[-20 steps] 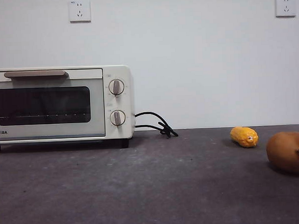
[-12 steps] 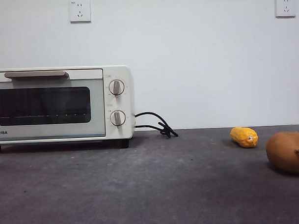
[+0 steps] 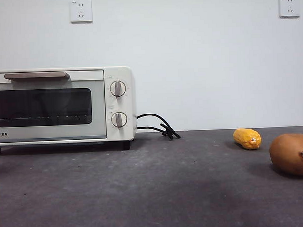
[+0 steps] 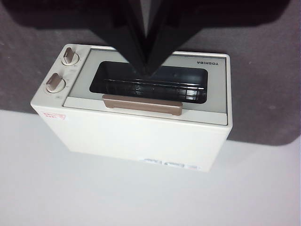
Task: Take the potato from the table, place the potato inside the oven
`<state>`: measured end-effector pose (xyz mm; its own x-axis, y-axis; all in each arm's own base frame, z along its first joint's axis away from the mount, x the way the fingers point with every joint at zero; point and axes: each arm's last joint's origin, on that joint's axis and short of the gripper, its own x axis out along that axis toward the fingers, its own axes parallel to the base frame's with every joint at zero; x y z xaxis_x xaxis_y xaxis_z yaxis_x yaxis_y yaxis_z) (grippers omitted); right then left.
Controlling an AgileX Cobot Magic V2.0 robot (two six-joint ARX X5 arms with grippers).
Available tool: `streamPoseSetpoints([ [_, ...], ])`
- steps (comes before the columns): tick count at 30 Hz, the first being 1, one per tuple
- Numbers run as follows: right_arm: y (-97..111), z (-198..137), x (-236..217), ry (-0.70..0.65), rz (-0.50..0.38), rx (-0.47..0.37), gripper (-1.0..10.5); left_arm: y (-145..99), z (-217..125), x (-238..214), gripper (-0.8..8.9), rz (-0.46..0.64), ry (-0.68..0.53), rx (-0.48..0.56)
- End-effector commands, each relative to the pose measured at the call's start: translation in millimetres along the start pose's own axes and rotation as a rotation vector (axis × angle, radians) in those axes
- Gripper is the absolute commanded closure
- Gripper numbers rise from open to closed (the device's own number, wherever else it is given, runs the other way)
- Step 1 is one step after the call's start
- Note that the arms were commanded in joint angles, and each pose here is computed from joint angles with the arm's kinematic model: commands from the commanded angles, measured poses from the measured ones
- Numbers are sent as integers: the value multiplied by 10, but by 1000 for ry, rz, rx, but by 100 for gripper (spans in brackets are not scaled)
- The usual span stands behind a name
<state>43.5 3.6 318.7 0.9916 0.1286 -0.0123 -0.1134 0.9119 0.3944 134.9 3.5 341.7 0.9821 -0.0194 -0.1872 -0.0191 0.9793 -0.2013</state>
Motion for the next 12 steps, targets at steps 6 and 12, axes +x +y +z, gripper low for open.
streamPoseSetpoints([
  [6,187,361,26,116,82,-86,949,-49,335,436,821,-11,136,92],
  [12,262,470,193,235,230,-93,949,-85,421,913,821,-183,313,50],
])
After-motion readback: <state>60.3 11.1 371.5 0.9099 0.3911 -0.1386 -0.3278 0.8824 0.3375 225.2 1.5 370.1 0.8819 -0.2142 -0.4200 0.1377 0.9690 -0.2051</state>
